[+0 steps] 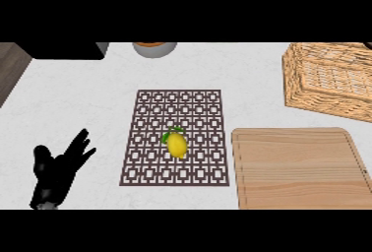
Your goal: Pick the cupcake from the cutting board and place it in the basket
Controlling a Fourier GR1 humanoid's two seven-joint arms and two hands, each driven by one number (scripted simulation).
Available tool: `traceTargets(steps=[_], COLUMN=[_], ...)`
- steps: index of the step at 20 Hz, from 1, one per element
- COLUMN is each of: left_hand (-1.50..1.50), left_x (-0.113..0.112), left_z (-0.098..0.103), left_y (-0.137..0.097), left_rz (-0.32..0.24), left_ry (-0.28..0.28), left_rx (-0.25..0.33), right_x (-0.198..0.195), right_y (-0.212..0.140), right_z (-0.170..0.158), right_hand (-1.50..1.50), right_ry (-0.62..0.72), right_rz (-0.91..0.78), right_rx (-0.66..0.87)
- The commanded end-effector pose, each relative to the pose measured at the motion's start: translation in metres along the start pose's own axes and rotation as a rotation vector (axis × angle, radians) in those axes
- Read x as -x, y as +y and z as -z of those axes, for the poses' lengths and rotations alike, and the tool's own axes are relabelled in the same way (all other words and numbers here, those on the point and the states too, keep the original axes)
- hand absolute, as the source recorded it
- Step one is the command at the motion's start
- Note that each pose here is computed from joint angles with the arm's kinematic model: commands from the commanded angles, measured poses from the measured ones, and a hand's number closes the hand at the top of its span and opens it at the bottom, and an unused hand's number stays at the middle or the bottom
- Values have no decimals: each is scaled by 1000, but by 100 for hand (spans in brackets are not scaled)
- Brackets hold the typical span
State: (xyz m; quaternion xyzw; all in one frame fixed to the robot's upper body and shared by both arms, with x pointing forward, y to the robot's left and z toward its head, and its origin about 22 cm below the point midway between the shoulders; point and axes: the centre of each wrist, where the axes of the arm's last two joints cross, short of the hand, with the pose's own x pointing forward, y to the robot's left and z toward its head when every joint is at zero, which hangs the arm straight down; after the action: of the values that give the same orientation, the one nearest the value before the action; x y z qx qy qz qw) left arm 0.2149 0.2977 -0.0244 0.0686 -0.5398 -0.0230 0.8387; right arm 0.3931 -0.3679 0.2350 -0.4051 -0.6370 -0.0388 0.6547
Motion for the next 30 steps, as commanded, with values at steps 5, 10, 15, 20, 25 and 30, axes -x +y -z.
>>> traceTargets(steps=[5,10,15,20,25,30], left_hand=[0,0,0,0,0,0], left_x=[24,34,19,28,27,31], left_z=[0,-3,2,-8,-3,-6], left_y=[-3,-12,-9,-16,-10,-5], left_rz=[5,4,14,-3,5,7], left_ry=[120,103,128,117,120,116], left_rx=[5,-4,14,-5,-3,-26], right_x=[37,66,73,87,82,102], right_y=[-3,-24,-22,-50,-56,-116], right_z=[24,28,31,37,41,39], right_hand=[150,150,-150,-150,-150,-150], right_ry=[14,72,27,-2,13,80], right_rz=[41,-260,-299,-270,-142,-78], right_rx=[6,86,74,92,167,235])
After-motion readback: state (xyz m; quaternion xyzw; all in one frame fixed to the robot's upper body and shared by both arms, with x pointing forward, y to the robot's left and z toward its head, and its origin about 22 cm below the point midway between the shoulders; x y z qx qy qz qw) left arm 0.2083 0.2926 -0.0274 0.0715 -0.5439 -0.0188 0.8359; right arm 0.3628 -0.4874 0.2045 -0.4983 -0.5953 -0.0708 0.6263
